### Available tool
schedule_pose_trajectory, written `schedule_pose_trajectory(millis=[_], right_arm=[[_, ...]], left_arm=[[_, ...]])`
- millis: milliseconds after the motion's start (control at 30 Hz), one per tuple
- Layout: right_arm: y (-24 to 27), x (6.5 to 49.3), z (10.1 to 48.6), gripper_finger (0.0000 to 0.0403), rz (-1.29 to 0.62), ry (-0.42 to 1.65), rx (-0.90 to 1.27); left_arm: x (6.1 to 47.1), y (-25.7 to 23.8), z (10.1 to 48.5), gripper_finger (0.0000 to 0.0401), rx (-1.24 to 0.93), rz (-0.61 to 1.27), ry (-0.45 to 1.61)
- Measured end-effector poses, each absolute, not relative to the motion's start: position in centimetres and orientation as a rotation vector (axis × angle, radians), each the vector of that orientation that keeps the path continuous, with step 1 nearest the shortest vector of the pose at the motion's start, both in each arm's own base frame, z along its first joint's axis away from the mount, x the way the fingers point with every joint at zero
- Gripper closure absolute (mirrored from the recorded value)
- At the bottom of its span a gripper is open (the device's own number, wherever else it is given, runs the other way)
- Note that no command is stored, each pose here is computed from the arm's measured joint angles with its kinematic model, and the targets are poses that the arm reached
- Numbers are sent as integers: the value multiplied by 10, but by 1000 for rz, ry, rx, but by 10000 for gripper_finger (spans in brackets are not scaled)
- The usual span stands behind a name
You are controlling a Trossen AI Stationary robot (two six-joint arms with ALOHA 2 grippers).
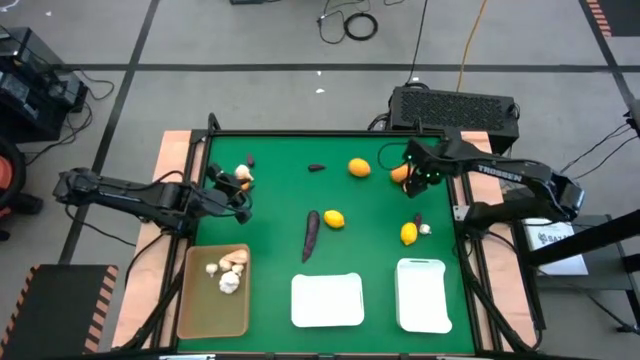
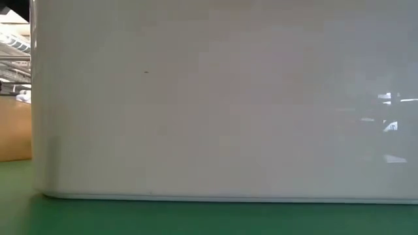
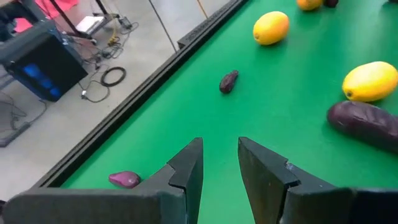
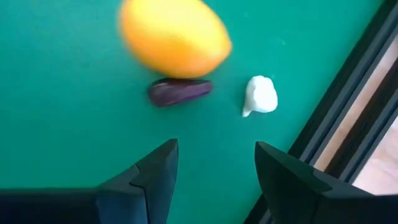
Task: Sort produce into baskets
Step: Put the garlic into the orange bin
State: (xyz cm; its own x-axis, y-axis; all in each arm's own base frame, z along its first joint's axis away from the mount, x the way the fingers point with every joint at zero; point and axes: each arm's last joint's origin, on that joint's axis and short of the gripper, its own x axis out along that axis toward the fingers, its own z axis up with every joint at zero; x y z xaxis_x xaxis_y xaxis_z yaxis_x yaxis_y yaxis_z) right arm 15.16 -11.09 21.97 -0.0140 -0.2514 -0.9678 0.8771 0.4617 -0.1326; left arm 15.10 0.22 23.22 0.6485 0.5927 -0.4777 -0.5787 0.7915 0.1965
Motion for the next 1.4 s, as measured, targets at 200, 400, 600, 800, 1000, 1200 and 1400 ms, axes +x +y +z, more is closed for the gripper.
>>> schedule_pose_trajectory(millis=[200,400,600,800,1000,1200,1400], right_arm=[[-130,141,197,200,-1103,1270,655],[-148,140,186,200,-1162,1241,705],[-160,137,172,200,-1200,1299,752],[-172,135,156,200,-1200,1365,767],[-177,139,144,206,-1154,1418,747],[-177,140,142,258,-1140,1427,736],[-178,140,148,312,-1136,1462,724]], left_arm=[[156,2,230,292,42,687,560],[156,2,228,292,71,680,580],[156,2,228,292,70,679,580],[156,2,228,292,72,678,581],[156,2,228,292,71,678,582],[156,2,228,292,71,677,582],[156,2,228,292,71,677,582]])
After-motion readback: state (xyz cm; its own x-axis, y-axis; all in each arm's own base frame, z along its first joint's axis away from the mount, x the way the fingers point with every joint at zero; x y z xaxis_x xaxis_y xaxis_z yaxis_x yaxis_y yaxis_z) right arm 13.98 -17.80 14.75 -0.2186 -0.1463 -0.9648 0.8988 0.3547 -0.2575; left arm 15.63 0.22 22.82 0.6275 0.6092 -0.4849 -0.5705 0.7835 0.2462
